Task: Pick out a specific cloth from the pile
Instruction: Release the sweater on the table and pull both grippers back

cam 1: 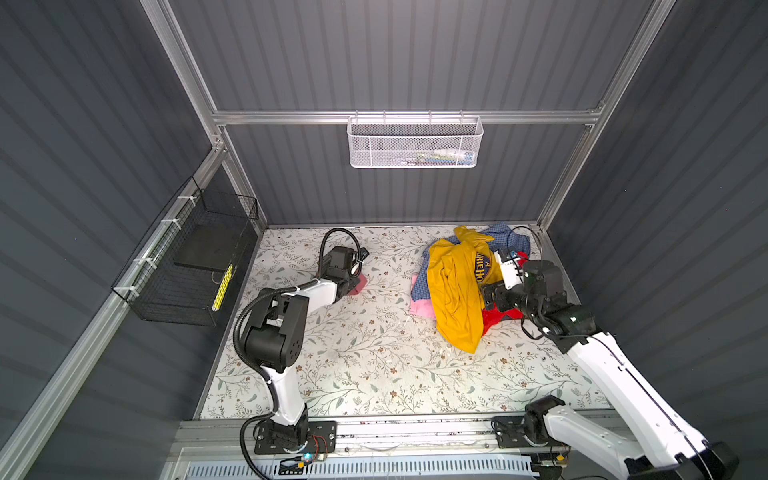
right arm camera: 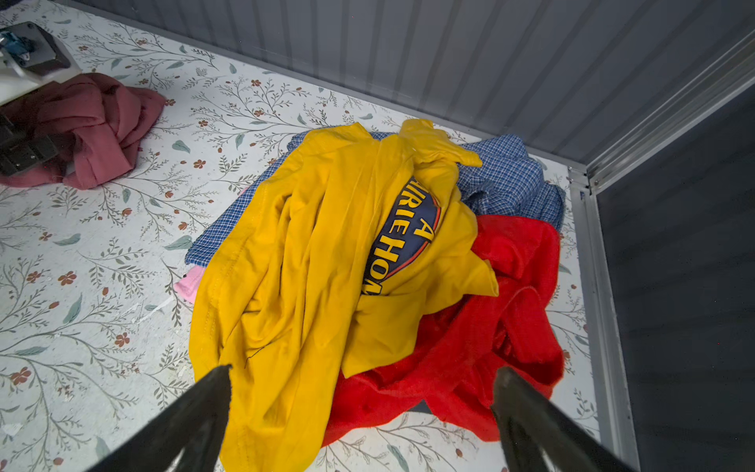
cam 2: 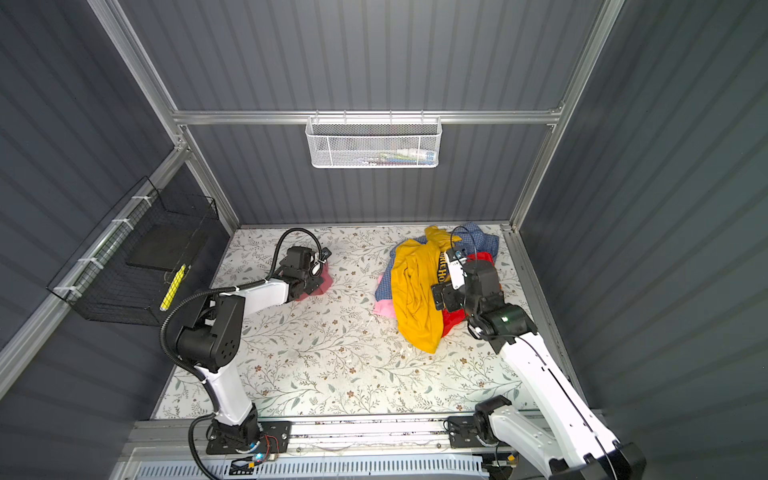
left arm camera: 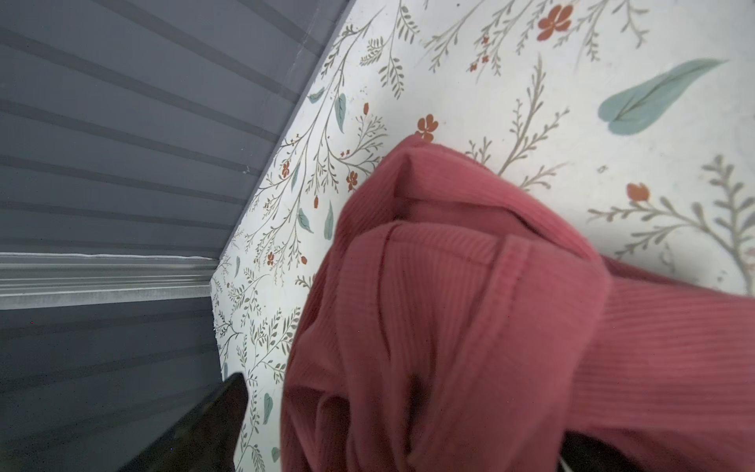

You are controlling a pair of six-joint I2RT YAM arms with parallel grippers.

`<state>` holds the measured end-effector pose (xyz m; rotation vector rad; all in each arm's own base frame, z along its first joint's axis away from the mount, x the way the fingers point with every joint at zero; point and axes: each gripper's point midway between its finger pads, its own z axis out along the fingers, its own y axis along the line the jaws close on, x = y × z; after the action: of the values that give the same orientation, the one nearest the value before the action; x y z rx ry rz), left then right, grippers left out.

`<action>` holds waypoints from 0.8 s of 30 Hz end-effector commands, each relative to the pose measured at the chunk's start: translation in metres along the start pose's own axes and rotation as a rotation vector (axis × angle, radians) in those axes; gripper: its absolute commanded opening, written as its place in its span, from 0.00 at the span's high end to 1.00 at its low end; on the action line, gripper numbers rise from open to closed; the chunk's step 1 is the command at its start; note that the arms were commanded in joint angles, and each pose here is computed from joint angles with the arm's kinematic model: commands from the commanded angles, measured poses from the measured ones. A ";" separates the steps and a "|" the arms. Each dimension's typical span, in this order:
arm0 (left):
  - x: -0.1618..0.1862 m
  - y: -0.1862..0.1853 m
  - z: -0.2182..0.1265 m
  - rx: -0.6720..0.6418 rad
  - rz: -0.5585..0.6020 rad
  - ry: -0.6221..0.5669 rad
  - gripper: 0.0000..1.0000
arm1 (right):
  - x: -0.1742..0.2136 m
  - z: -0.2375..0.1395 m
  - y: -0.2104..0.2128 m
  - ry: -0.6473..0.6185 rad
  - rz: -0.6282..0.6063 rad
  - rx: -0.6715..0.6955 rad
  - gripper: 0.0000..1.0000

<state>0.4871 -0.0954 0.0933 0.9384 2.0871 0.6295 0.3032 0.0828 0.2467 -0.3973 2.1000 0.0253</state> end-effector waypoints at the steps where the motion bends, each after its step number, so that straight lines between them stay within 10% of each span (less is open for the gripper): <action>1: -0.006 0.004 -0.016 0.010 -0.060 -0.023 0.00 | -0.001 -0.003 -0.005 -0.070 -0.022 -0.005 0.01; 24: 0.026 0.017 -0.085 -0.034 -0.452 0.003 0.00 | 0.046 0.035 -0.064 -0.298 0.164 0.171 0.01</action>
<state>0.4264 -0.0854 0.1445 0.5486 2.1512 0.4467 0.3171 0.0240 0.1807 -0.1771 1.9380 0.0087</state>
